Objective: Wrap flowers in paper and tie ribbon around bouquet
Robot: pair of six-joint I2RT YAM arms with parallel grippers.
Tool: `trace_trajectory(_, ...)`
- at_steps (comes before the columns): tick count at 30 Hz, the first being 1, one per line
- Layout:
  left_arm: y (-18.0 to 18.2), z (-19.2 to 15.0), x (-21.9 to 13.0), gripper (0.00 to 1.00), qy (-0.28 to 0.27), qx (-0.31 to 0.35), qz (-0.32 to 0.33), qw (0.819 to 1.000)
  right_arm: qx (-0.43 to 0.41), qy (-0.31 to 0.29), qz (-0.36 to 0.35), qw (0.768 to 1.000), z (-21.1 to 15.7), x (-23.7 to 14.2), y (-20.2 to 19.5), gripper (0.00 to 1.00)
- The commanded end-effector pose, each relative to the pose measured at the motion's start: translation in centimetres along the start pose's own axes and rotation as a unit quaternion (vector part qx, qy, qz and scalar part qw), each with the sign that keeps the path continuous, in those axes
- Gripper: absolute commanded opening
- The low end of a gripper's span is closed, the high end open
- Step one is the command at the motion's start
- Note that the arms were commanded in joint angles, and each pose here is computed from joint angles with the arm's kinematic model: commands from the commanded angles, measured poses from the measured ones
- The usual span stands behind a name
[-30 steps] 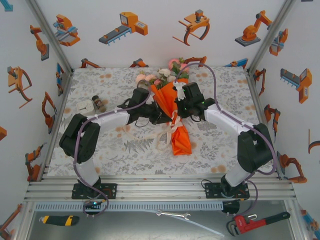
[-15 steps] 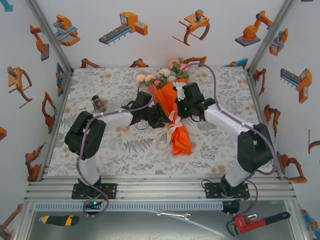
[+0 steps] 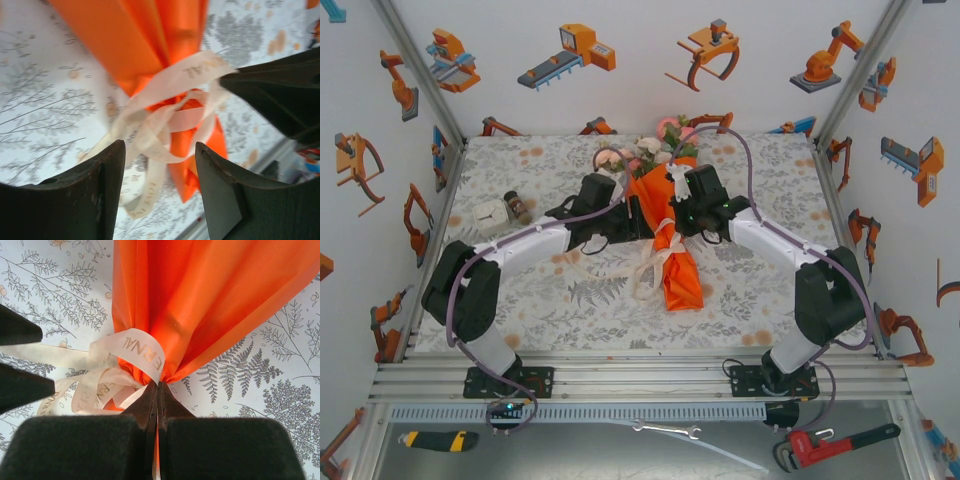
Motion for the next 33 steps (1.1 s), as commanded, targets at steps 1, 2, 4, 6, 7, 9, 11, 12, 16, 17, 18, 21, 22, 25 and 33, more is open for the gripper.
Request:
trace_trajectory(1,2.3,-0.3,0.3,0.56,-0.012,0.030,0.091,0.995,-0.010,-0.001,-0.003,1.000,0.8,-0.6,0.1,0.02)
trace_trajectory(2,2.4,-0.1,0.6,0.56,-0.013,0.025,0.095,0.995,-0.009,0.001,-0.003,1.000,0.8,-0.5,0.0,0.04)
trace_trajectory(4,2.4,0.1,1.5,0.57,-0.004,0.018,0.098,0.995,-0.005,0.001,-0.001,1.000,0.8,-0.5,0.0,0.14)
trace_trajectory(6,1.8,0.2,2.7,0.56,0.012,0.023,0.072,0.997,-0.002,-0.003,0.004,1.000,0.9,-0.6,0.1,0.21)
trace_trajectory(7,1.5,0.2,3.3,0.54,0.018,0.024,0.058,0.998,0.000,-0.005,0.003,1.000,1.0,-0.8,0.1,0.23)
trace_trajectory(9,1.1,0.2,4.5,0.49,0.033,0.021,0.034,0.999,0.004,-0.012,0.000,1.000,1.3,-1.3,0.1,0.26)
trace_trajectory(11,0.9,0.2,5.4,0.44,0.051,0.020,0.024,0.998,0.006,-0.019,-0.003,1.000,1.6,-1.8,0.1,0.28)
trace_trajectory(12,1.0,0.1,5.7,0.42,0.056,0.019,0.024,0.998,0.009,-0.022,-0.005,1.000,1.8,-2.1,0.0,0.29)
trace_trajectory(16,2.0,0.1,5.9,0.37,0.050,0.019,0.064,0.997,0.032,-0.026,-0.013,0.999,2.3,-3.7,-0.1,0.30)
trace_trajectory(17,2.3,0.1,5.8,0.37,0.044,0.021,0.074,0.996,0.047,-0.029,-0.013,0.998,2.4,-4.3,0.0,0.30)
trace_trajectory(18,2.5,0.1,5.6,0.37,0.035,0.025,0.086,0.995,0.063,-0.033,-0.011,0.997,2.4,-4.8,0.2,0.31)
trace_trajectory(21,2.9,0.4,4.8,0.41,0.015,0.039,0.104,0.994,0.103,-0.048,0.005,0.994,2.4,-6.5,1.4,0.32)
trace_trajectory(22,2.8,0.4,4.7,0.41,0.011,0.044,0.105,0.993,0.109,-0.053,0.007,0.993,2.3,-6.9,1.8,0.32)
trace_trajectory(25,2.9,0.7,4.8,0.43,0.003,0.057,0.108,0.992,0.124,-0.071,0.009,0.990,2.0,-8.2,3.1,0.32)
trace_trajectory(33,2.4,0.4,7.3,0.45,0.052,0.059,0.072,0.994,0.138,-0.092,0.006,0.986,1.6,-9.9,3.7,0.33)
Point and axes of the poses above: each hand's point on the last joint's axis, 136 mm out from that joint toward the fingers, its own x axis out along the fingers, its own y axis along the line the jaws close on, z = x × y, the point moved 8 cm from there along -x, back along the fingers, and after that the axes turned 14 degrees about -x, right-handed, at the moved point
